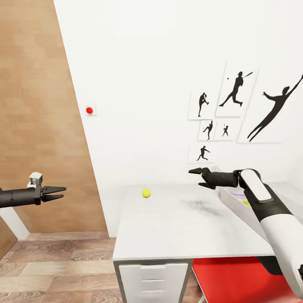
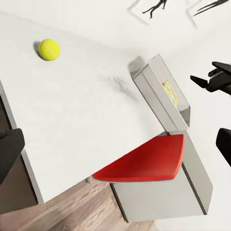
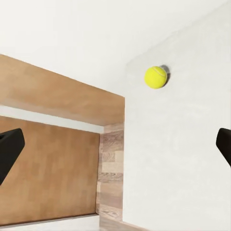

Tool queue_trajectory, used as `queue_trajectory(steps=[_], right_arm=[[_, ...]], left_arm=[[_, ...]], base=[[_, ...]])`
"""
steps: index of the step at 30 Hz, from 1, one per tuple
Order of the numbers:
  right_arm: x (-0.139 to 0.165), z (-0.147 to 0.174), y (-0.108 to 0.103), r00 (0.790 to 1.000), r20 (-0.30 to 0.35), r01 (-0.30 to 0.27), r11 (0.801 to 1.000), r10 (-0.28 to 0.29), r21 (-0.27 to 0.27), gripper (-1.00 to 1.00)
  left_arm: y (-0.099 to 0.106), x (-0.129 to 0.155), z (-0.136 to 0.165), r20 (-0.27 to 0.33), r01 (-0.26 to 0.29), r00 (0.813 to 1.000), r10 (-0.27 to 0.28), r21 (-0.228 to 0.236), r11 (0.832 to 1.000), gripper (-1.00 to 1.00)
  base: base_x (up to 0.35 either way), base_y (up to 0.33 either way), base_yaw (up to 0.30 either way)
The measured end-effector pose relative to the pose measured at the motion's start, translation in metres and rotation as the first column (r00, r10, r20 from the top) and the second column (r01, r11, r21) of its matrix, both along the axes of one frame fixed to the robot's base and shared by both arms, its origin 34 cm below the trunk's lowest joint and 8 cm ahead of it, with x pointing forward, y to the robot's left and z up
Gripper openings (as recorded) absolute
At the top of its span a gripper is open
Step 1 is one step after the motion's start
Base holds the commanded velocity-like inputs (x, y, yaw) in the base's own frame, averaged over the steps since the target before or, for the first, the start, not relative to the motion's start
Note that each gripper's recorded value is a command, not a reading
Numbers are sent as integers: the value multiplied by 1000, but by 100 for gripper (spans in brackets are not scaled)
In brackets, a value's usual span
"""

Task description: Put all the toys in the child's room - the three board games (two on the bed and one on the table), the two jigsaw puzzles on the table, and the tennis ball on the table - inside the toy box on the table in the child's room.

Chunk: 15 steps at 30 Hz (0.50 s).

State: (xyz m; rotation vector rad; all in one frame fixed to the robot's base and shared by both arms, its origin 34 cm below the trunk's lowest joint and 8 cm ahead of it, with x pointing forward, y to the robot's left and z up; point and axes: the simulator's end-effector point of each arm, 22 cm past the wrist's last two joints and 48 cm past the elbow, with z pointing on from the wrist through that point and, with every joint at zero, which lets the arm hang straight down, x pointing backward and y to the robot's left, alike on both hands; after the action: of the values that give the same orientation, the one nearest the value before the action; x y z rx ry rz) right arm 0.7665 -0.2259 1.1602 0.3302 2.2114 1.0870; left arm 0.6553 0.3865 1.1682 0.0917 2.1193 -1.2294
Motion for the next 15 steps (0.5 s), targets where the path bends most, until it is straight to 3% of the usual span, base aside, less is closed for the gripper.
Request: queue_trajectory(steps=[7, 15], right_arm=[[-2, 4, 24, 1000, 9, -10, 999, 9, 35, 100], [1, -1, 52, 999, 3, -45, 998, 45, 44, 100]], left_arm=[[-13, -5, -41, -53, 7, 999, -7, 3, 1000, 100], [-19, -18, -48, -65, 31, 997, -32, -20, 999, 100]], base=[[0, 0, 0], [0, 38, 0]])
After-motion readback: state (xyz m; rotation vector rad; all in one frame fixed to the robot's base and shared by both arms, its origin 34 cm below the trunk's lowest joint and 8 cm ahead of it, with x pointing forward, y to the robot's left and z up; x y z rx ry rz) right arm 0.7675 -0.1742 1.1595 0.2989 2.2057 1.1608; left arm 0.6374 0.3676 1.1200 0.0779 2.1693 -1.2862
